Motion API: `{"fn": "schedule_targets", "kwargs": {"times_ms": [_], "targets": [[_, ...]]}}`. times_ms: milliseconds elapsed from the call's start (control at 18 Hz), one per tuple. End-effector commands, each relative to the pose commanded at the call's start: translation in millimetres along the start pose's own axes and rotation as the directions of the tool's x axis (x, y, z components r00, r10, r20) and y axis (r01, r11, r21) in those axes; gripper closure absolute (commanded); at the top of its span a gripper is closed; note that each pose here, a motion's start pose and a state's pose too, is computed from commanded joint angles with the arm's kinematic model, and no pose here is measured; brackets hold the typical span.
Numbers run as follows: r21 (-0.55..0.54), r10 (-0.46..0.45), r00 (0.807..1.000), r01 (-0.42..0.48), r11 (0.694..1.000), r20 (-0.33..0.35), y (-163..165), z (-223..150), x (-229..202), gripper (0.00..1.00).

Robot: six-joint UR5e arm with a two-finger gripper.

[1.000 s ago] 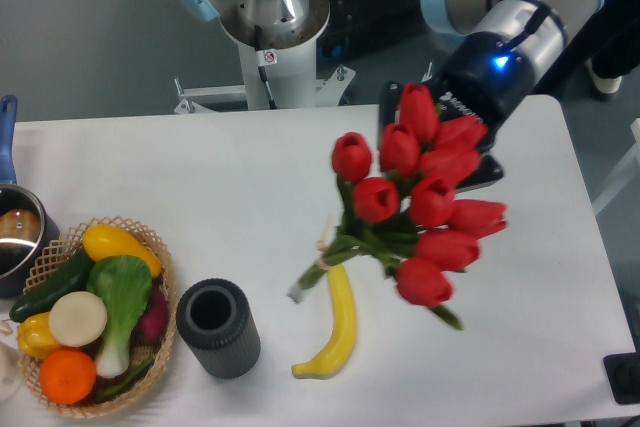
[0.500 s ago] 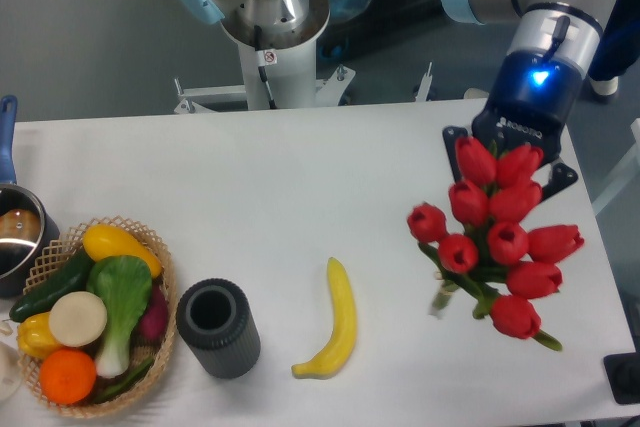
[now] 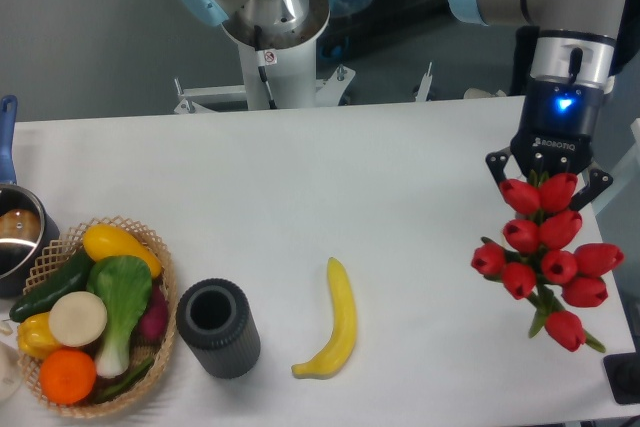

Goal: Pick up the flowers from the vase
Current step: 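Carry the held tulips away from the vase, past the banana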

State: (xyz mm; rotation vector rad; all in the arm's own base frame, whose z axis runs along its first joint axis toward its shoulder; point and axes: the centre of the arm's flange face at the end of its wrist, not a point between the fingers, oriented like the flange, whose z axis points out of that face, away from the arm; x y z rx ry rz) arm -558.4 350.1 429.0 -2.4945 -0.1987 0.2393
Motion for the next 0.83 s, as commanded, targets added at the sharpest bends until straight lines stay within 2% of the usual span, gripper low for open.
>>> {"fn": "schedule_targets", "kwargs": {"times_ms": [167, 333, 444, 833], "targets": [[-0.169, -0.019, 1.0, 0.021, 0.985, 0.015, 17, 16, 3, 0.99], [-0.32, -0.011, 0.999, 0.02, 0.947, 0.03, 40, 33, 4, 0.94], [-0.367, 0.031, 0.999, -0.022, 0.93, 0.019, 41, 35, 8, 0.94], [-0.448, 0.095, 0.995, -0.091, 0.89, -0.012, 50, 33, 4, 0.93]]}}
